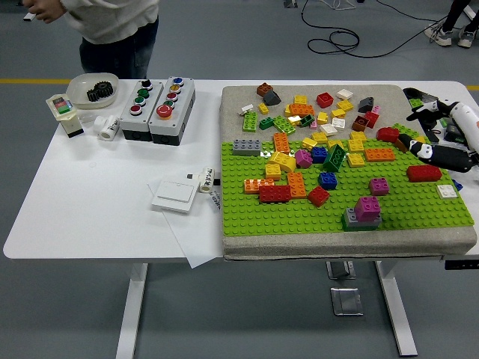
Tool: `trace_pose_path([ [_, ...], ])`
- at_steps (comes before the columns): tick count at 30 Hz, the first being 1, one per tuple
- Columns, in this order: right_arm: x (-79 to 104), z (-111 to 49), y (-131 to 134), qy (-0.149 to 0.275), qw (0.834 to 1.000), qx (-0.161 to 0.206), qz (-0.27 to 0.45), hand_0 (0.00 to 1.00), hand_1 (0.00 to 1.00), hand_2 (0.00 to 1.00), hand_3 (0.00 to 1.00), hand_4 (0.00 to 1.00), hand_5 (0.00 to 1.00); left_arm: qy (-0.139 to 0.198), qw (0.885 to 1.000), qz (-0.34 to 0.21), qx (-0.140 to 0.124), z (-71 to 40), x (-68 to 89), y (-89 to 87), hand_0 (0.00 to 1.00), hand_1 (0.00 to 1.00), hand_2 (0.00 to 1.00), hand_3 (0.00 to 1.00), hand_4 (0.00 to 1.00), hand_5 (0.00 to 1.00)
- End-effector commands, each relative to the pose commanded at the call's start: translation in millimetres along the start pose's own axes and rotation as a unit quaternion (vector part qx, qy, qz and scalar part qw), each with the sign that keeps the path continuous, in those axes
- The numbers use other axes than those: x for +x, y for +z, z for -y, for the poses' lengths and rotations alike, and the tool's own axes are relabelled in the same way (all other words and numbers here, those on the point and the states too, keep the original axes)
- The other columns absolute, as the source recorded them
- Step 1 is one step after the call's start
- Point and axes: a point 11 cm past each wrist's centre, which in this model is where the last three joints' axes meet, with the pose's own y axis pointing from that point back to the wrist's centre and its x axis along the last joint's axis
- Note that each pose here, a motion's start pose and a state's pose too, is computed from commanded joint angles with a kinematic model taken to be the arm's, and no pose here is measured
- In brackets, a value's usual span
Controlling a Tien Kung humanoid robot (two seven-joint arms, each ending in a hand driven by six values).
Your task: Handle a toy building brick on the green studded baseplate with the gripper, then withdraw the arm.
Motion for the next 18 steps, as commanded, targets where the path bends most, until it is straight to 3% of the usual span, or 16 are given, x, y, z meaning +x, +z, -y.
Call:
trace_pose_path([
  [2, 3.1, 1.1, 11, 0.008, 0.999, -0.025, 0.04, 0.724, 0.717, 0.765, 0.692, 0.859, 0.563, 0.0, 1.0, 0.001, 0.001, 0.0, 0.1, -0.3, 0.598, 0.689, 0.653, 0.548, 0.564, 0.614],
  [3, 4.8, 1.3, 19, 0.012, 0.997, -0.041, 0.063, 0.807, 0.788, 0.83, 0.843, 0.988, 0.764, 0.0, 1.0, 0.002, 0.001, 0.1, 0.1, -0.4, 0.598, 0.689, 0.652, 0.548, 0.564, 0.614],
  [8, 10.2, -0.8, 46, 0.026, 0.982, -0.089, 0.165, 0.807, 0.788, 0.83, 0.843, 0.988, 0.764, 0.001, 1.0, 0.002, 0.002, 0.2, 0.3, -2.1, 0.598, 0.689, 0.652, 0.548, 0.564, 0.614],
  [10, 10.8, -1.8, 53, 0.03, 0.974, -0.099, 0.204, 0.848, 0.815, 0.852, 0.867, 0.998, 0.813, 0.001, 1.0, 0.002, 0.003, 0.3, 0.3, -2.9, 0.598, 0.689, 0.652, 0.549, 0.564, 0.614],
  [14, 11.5, -3.9, 67, 0.044, 0.951, -0.113, 0.285, 0.848, 0.815, 0.852, 0.867, 0.998, 0.813, 0.001, 1.0, 0.004, 0.006, 0.6, 0.4, -5.4, 0.598, 0.689, 0.652, 0.549, 0.564, 0.614],
  [15, 11.6, -4.5, 69, 0.049, 0.944, -0.116, 0.306, 0.902, 0.837, 0.868, 0.875, 0.998, 0.931, 0.002, 1.0, 0.004, 0.006, 0.7, 0.4, -5.9, 0.598, 0.688, 0.652, 0.549, 0.564, 0.614],
  [18, 10.1, -6.3, 77, 0.061, 0.92, -0.125, 0.367, 0.902, 0.837, 0.868, 0.875, 0.998, 0.931, 0.002, 1.0, 0.005, 0.008, 0.8, 0.4, -7.7, 0.598, 0.688, 0.652, 0.549, 0.564, 0.614],
])
